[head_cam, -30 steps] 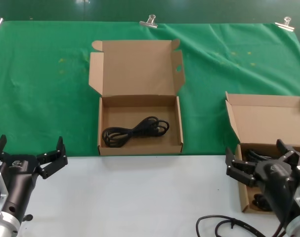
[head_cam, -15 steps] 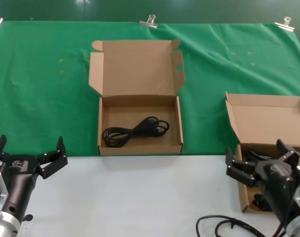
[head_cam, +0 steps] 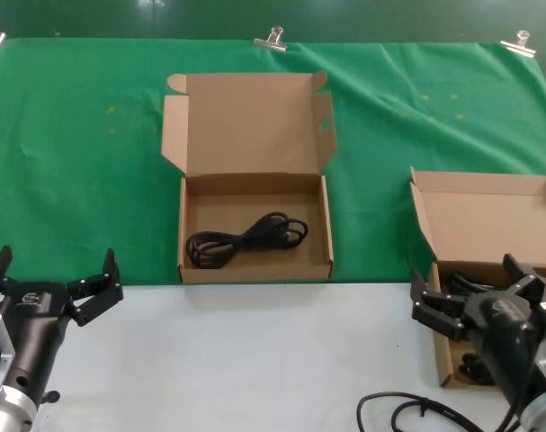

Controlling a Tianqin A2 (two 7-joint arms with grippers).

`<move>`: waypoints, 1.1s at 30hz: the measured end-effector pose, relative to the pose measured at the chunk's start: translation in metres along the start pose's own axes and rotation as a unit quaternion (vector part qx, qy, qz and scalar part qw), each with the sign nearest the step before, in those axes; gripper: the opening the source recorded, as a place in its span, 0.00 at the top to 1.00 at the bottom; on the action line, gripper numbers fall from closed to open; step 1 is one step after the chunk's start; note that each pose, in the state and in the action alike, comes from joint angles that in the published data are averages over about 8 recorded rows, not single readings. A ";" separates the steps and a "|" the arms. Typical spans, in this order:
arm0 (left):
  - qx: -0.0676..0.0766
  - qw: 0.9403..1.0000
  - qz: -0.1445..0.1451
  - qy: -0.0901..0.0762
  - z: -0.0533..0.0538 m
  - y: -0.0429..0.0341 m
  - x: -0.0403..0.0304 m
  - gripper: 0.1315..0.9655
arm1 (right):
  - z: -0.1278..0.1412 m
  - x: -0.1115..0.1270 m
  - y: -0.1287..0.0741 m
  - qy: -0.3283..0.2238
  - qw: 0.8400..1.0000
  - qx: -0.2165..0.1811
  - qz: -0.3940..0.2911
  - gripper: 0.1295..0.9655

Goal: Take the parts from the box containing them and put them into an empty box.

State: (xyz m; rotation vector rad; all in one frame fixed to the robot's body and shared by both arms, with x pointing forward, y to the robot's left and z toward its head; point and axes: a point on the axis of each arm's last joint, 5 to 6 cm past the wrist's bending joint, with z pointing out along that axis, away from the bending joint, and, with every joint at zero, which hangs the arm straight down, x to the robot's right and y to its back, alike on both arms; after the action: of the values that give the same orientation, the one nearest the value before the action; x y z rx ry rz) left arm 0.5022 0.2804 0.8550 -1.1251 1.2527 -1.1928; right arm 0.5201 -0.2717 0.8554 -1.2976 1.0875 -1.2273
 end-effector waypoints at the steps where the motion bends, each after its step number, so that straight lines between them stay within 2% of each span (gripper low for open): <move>1: 0.000 1.000 0.000 0.000 0.000 0.0000 0.0000 0.00 | 0.000 0.000 0.000 0.000 1.000 0.000 0.000 0.00; 33: 0.000 1.000 0.000 0.000 0.000 0.0000 0.0000 0.00 | 0.000 0.000 0.000 0.000 1.000 0.000 0.000 0.00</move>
State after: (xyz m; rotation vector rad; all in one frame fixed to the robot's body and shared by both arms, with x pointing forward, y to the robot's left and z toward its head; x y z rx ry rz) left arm 0.5022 0.2804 0.8550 -1.1251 1.2527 -1.1928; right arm 0.5201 -0.2717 0.8554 -1.2976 1.0875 -1.2273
